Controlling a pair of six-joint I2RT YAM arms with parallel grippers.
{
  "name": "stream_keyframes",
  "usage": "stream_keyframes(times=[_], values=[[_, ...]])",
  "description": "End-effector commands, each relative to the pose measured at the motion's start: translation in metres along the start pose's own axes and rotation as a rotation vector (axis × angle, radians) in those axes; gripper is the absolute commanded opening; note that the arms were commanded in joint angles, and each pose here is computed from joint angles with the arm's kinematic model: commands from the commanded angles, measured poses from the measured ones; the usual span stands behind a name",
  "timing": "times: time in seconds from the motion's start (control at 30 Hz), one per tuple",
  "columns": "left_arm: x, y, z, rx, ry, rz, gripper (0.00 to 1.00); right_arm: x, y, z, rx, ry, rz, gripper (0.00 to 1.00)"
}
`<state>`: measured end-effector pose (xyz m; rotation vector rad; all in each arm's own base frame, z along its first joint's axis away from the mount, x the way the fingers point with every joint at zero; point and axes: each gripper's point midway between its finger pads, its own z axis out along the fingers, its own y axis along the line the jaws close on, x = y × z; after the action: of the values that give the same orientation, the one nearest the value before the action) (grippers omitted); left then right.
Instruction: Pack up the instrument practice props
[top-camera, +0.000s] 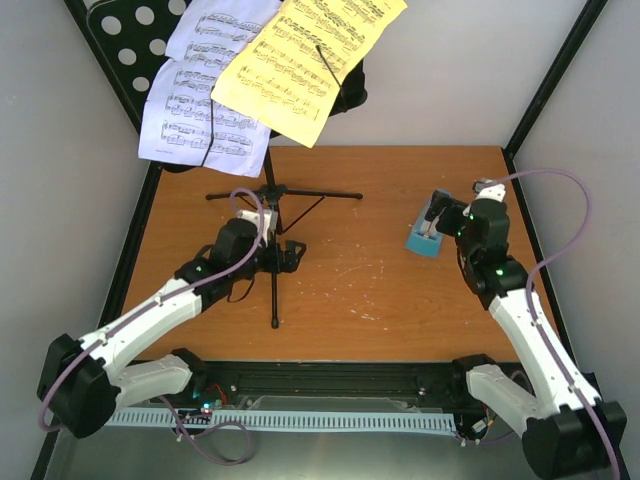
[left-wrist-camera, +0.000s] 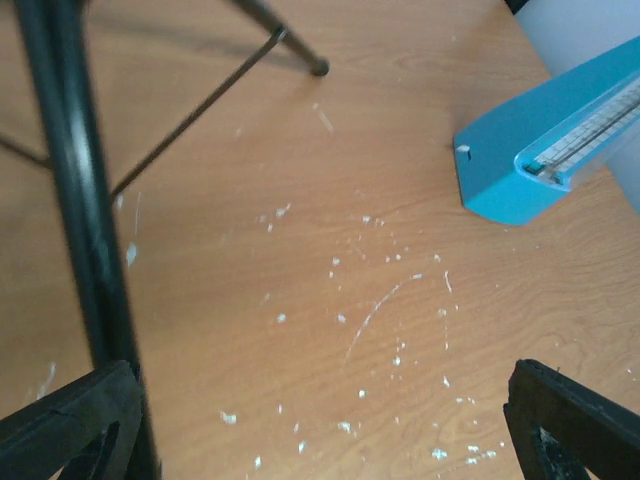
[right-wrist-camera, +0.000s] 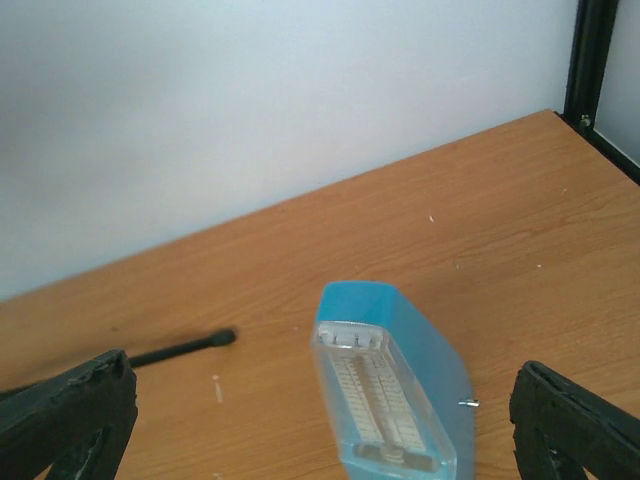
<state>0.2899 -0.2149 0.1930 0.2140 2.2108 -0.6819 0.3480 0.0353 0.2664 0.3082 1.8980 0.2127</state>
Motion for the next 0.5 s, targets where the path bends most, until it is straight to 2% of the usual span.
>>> stream_keyframes(times=[0.0, 0.1, 0.3, 0.47], values=[[0.003, 0.005, -0.014, 0.025, -0.067, -0.185, 0.99, -0.006, -0.011, -0.032, 0.039, 0.007, 0.155, 1.00], [-0.004, 0.016, -0.018, 0.023, -0.113, -0.184, 0.99, -0.011, -0.008, -0.054, -0.007, -0.017, 0.202, 1.00], [-0.015, 0.046, -0.009, -0.045, -0.116, -0.152, 0.99, 0.011, 0.023, -0.080, -0.245, 0.049, 0.244, 1.00], [-0.025, 0.059, 0.010, -0.074, -0.087, -0.107, 1.00, 0.033, 0.014, -0.083, -0.217, 0.094, 0.212, 1.00]])
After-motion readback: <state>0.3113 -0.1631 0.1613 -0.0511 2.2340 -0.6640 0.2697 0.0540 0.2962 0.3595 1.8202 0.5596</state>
